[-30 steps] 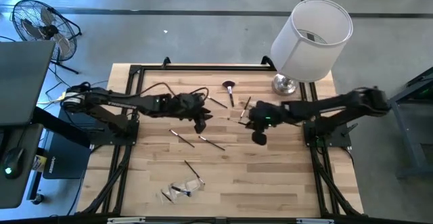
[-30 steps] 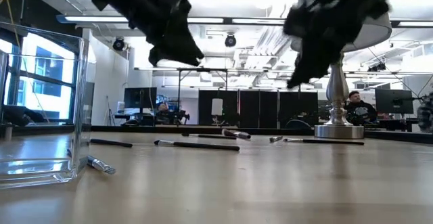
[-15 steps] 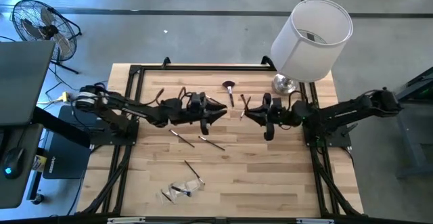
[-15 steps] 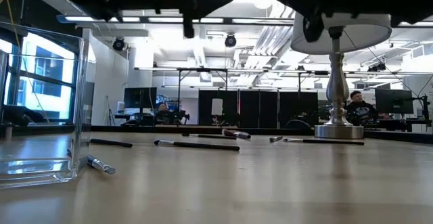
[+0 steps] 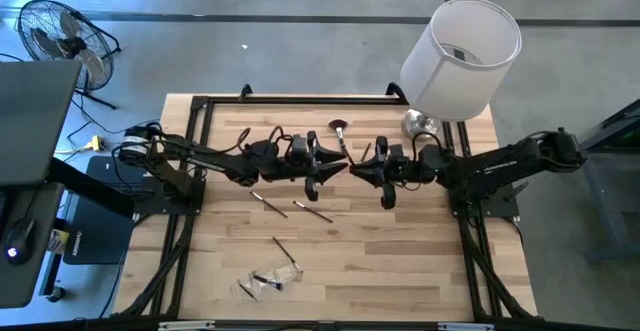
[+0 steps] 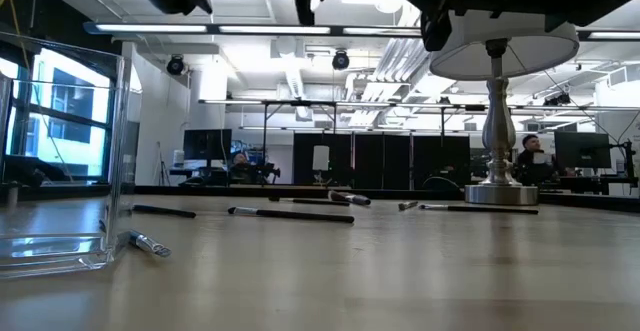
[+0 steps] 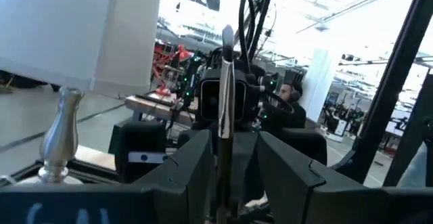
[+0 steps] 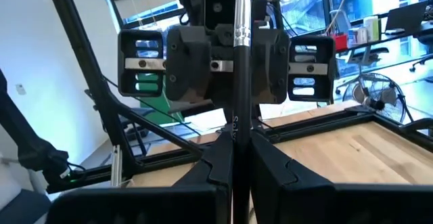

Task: Pick & Place Makeup Supplies
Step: Put the silver makeup brush into the transparent organizer

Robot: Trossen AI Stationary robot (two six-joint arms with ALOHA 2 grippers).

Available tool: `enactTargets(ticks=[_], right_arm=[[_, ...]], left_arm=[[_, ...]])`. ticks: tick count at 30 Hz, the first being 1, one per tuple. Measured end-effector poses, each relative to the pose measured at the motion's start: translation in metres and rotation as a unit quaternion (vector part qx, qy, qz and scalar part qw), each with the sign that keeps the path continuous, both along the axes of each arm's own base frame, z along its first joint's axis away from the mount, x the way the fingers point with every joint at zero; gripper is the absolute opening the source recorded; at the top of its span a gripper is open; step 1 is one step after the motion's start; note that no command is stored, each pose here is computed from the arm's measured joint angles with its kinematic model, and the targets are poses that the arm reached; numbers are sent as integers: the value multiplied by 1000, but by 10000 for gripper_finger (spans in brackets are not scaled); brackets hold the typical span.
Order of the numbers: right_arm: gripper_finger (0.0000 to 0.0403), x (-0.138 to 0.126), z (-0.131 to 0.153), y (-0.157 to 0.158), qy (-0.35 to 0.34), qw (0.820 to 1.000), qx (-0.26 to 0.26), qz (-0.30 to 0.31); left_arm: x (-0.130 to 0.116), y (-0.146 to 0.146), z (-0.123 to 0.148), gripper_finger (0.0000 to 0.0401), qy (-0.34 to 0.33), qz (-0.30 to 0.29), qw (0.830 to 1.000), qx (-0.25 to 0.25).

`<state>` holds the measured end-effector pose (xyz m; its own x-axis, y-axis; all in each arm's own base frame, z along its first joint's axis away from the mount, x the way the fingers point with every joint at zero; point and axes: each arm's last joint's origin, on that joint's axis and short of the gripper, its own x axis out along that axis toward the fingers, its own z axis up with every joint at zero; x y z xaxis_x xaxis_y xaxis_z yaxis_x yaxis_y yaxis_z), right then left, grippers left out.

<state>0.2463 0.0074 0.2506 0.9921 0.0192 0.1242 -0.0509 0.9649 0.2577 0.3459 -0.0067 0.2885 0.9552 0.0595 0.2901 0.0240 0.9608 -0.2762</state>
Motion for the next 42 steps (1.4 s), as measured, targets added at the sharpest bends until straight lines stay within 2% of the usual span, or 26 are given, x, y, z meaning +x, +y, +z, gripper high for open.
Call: enactTargets(ticks=[13, 19, 42], right_arm=[[20, 0, -1, 0, 6, 1000, 5, -5], [20, 0, -1, 0, 6, 1000, 6, -5], [21, 0, 1, -1, -4, 1000, 3, -20]], left_arm=[[10, 0, 15, 122, -3, 5, 1000, -1], [15, 0, 12, 122, 46, 6, 999, 0], [16, 1, 19, 122, 33, 28, 999, -24]])
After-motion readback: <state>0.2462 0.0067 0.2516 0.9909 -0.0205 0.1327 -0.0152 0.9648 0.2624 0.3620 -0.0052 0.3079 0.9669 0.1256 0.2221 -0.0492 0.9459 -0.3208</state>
